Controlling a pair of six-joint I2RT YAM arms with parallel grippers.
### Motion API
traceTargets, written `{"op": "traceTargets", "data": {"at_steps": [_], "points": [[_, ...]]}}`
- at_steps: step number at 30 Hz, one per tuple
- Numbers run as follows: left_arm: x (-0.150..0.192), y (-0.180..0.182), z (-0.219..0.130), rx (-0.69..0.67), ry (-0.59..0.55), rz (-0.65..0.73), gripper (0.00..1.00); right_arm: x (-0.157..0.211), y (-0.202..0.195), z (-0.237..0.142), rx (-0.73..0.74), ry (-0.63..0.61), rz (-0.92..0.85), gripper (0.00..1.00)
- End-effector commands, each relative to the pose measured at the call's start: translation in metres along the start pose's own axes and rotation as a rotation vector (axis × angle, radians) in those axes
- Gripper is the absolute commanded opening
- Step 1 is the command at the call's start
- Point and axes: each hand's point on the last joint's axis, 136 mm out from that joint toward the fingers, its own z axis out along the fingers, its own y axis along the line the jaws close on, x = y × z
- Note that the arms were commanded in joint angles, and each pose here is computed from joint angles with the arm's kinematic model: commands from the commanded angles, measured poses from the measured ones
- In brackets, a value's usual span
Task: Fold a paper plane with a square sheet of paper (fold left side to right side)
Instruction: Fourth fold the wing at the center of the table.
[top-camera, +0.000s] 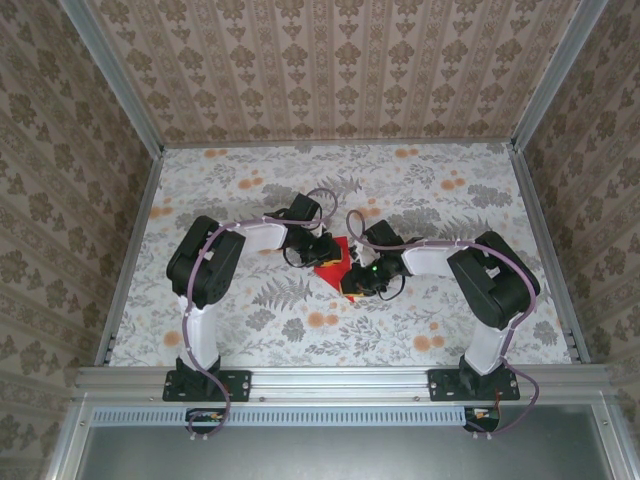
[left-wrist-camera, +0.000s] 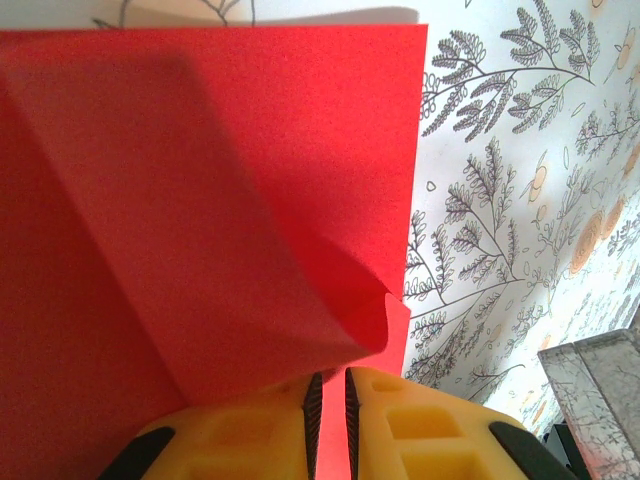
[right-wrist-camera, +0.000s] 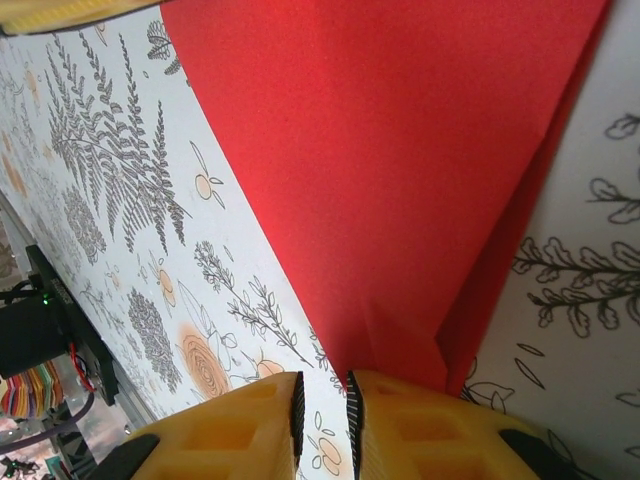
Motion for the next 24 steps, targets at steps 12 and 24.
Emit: {"op": "traceTargets", "data": {"at_steps": [12, 24], "points": [[0.007, 0.031, 0.005, -0.099, 0.014, -0.034, 0.18, 0.053, -0.032, 0.002, 0.111, 0.144, 0.089, 0.2], [0.006, 0.031, 0.005, -0.098, 0.012, -0.033, 0.18, 0.069, -0.036, -0.003, 0.117, 0.159, 0.102, 0.14]]}}
